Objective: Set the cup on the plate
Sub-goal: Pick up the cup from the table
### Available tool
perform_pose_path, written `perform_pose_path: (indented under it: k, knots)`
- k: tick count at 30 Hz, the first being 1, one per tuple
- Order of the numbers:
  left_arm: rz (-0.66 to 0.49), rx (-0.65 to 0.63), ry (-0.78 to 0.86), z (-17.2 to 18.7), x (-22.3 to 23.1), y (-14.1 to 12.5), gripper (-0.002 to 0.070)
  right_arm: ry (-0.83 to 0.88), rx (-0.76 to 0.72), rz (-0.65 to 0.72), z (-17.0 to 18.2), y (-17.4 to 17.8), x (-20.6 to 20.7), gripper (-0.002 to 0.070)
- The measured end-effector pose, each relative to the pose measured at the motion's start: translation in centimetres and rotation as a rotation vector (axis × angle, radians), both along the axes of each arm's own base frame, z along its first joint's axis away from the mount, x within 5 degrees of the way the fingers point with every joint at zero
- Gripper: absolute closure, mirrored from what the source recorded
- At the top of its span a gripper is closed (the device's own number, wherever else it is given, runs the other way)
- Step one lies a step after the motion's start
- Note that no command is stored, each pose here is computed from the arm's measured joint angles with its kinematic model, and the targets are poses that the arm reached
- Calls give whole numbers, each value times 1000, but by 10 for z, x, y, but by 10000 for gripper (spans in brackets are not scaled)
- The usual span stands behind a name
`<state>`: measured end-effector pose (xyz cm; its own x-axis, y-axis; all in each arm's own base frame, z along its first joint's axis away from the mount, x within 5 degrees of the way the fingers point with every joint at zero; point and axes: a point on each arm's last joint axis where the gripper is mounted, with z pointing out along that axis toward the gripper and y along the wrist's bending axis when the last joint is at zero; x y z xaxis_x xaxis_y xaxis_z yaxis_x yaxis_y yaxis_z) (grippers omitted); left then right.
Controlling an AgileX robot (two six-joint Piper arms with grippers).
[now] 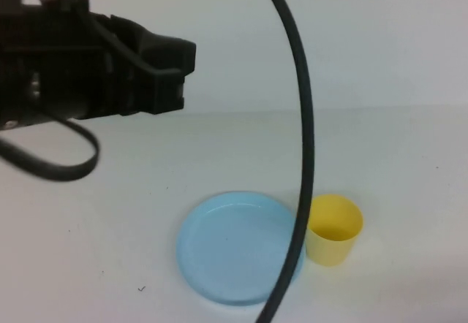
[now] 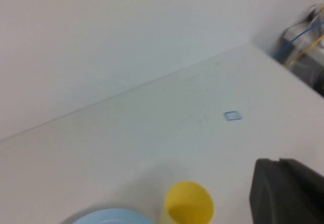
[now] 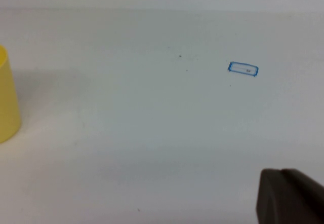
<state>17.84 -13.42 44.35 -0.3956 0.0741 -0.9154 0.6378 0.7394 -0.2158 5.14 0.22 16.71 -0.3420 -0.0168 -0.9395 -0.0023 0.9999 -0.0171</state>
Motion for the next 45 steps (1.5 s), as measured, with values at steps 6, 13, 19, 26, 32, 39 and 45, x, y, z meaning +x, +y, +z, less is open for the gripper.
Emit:
perform_pose_path:
  k: [6,13,19,26,32,39,45]
  knots:
    - [-27,50,-137,14,-19,11,674,0,0,0,0,0,0,675]
    - [139,559,-404,-9,-13,53,675,0,0,0,0,0,0,675]
    - [394,420,-604,-57,-52,100,675,-2,0,0,0,0,0,675]
    - [568,278,-699,-131,-108,124,675,-2,0,0,0,0,0,675]
    - [624,178,-523,-215,-116,128,675,-2,0,0,0,0,0,675]
    - [665,157,-323,-249,-123,131,675,-2,0,0,0,0,0,675]
    - [677,254,-130,-268,-127,134,675,-2,0,0,0,0,0,675]
